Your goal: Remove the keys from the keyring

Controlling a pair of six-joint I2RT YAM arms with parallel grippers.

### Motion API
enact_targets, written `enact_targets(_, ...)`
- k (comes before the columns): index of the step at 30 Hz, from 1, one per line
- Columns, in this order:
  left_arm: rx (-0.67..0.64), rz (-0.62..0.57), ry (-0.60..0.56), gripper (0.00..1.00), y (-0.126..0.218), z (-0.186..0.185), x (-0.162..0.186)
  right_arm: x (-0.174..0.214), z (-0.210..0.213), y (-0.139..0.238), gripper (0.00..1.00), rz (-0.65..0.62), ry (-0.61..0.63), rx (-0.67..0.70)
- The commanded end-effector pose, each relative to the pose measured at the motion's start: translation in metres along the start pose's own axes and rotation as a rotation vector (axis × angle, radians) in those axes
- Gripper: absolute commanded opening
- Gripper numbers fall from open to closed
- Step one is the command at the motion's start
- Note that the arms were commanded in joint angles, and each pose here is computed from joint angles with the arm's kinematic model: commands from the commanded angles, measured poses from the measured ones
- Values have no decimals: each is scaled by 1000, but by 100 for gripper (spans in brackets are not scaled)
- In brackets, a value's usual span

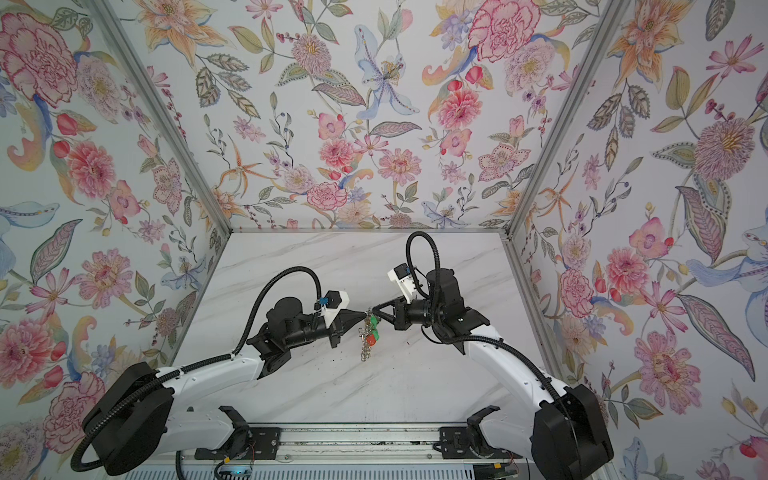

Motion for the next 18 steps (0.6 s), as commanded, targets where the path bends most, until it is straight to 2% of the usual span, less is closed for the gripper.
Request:
enact_targets(1, -103, 124, 27, 0, 2, 11, 19, -19, 8, 12, 0, -92, 17, 35)
enact_targets(18, -128, 222, 51, 0, -4, 15, 31, -33, 19, 14, 0, -115, 11, 39)
Point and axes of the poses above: each gripper's point midway between its finger pads, its own y axis back along the fingers, its own z axis along the line the jaws close on, x = y × z, the point moved 10 cm from there along y, back along the fingers, and after that the axes turned 14 degrees about -y, right-handed, at the moved point
